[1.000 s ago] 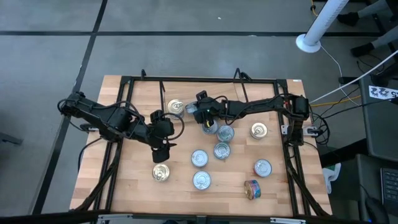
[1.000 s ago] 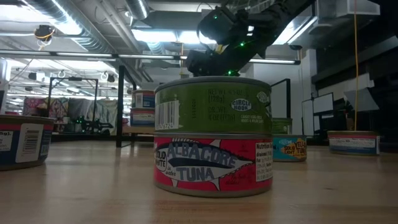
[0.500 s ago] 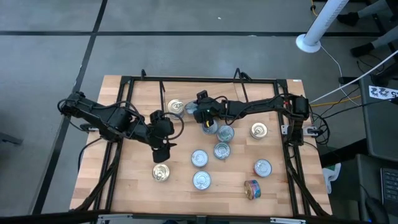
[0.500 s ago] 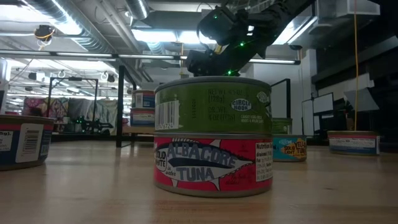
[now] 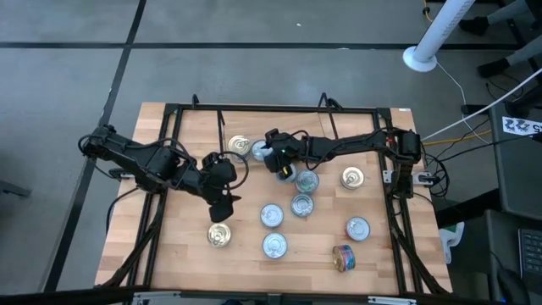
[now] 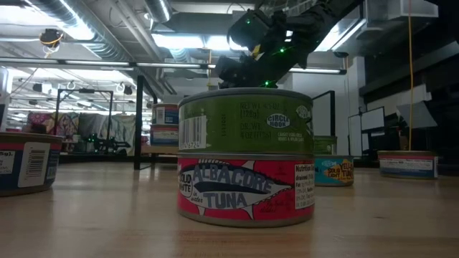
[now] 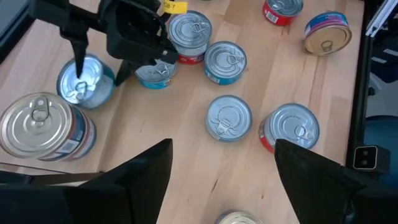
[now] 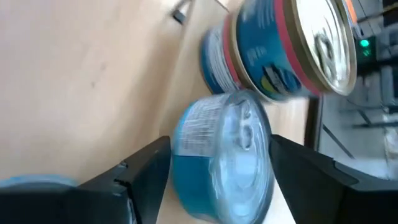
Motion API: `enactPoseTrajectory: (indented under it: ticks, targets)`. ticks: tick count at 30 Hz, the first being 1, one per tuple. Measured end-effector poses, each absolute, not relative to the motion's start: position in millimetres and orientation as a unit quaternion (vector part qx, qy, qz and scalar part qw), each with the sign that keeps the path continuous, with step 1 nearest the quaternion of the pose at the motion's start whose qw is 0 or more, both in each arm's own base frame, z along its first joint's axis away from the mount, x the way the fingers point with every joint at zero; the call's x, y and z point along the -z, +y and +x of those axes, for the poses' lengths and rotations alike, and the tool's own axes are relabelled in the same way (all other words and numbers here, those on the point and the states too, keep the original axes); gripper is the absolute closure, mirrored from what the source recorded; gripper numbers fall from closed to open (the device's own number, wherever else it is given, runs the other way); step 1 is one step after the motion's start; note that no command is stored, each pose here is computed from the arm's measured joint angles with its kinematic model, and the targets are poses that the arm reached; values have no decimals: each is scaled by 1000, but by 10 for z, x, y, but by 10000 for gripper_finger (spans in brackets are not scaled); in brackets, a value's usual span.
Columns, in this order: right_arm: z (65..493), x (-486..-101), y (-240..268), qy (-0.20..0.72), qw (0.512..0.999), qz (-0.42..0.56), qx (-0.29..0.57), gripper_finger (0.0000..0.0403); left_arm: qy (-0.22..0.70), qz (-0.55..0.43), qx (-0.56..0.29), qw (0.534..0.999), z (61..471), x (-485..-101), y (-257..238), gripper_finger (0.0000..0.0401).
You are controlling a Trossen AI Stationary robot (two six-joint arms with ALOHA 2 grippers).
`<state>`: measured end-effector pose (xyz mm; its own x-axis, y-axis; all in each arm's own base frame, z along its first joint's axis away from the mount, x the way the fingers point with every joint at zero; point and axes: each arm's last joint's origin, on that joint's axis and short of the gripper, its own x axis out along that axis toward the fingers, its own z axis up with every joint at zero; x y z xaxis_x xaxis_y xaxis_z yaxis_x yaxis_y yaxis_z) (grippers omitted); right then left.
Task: Stack canned seafood by type on shelf
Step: Put the yellow blue tuna can on the shelf, then stack the blue and pink tuna can on top of the other blue tuna cans on the shelf
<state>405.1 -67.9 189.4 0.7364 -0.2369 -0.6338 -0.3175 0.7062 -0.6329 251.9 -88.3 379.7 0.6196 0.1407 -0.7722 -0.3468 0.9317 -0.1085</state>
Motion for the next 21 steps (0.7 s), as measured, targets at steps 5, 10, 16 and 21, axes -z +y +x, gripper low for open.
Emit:
enactPoseTrajectory:
  ticks: [5,10,16,21]
  targets:
    - [4052,-1897,-674,358,852,-381,-30,132,415,-123,-130,892,2505,-3798,-923,125]
    - [4047,-1894,-678,364,849,-383,-24,132,414,-143,-132,889,2494,-3784,-994,125]
    - [4037,-1875,-643,374,849,-373,-28,132,437,-133,-121,881,2528,-3638,-1205,125]
    - [4046,-1875,-569,374,851,-369,-27,132,465,-104,-112,872,2618,-3450,-1414,125]
